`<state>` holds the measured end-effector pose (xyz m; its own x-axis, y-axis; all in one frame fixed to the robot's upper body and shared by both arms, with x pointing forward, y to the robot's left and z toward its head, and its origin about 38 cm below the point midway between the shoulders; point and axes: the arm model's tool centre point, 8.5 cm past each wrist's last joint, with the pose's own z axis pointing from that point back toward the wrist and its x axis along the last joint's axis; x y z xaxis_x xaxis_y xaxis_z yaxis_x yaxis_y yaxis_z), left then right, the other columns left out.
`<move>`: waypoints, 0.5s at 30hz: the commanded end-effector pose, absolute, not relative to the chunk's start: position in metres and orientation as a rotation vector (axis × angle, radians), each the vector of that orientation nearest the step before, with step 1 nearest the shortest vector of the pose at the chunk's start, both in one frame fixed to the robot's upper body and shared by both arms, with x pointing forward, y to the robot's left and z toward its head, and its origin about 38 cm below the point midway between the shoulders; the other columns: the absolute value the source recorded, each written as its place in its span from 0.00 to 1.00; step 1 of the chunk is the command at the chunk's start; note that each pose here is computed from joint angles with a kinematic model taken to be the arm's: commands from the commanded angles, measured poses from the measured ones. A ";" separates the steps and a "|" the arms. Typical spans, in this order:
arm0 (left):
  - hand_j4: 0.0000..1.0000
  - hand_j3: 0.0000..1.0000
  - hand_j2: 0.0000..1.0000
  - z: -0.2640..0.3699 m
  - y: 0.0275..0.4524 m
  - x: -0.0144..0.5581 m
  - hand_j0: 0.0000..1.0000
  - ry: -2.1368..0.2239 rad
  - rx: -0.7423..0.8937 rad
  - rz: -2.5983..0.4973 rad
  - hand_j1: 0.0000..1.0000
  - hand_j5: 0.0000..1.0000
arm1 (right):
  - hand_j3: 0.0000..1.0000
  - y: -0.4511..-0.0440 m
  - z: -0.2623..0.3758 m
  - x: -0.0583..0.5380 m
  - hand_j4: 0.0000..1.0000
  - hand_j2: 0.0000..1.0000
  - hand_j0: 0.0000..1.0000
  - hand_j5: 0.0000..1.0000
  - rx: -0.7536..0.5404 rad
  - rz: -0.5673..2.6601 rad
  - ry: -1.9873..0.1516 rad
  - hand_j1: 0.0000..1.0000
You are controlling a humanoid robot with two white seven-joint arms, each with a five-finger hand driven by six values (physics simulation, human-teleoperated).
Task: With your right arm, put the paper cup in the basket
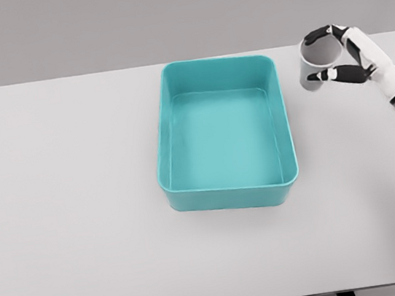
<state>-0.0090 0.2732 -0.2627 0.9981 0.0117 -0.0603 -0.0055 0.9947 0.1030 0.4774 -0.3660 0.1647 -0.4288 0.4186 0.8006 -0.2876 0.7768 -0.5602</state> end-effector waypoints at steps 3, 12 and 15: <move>1.00 1.00 1.00 -0.263 0.273 -0.009 1.00 0.061 0.103 0.008 1.00 1.00 | 0.50 -0.372 0.174 0.475 0.50 0.50 0.50 0.50 -0.114 0.841 -1.847 0.50; 1.00 1.00 1.00 -0.263 0.273 -0.009 1.00 0.061 0.103 0.008 1.00 1.00 | 0.50 -0.339 0.204 0.496 0.50 0.50 0.50 0.50 -0.087 0.986 -1.872 0.50; 1.00 1.00 1.00 -0.263 0.273 -0.009 1.00 0.061 0.103 0.008 1.00 1.00 | 0.50 -0.314 0.222 0.507 0.50 0.50 0.50 0.50 -0.074 1.109 -1.867 0.50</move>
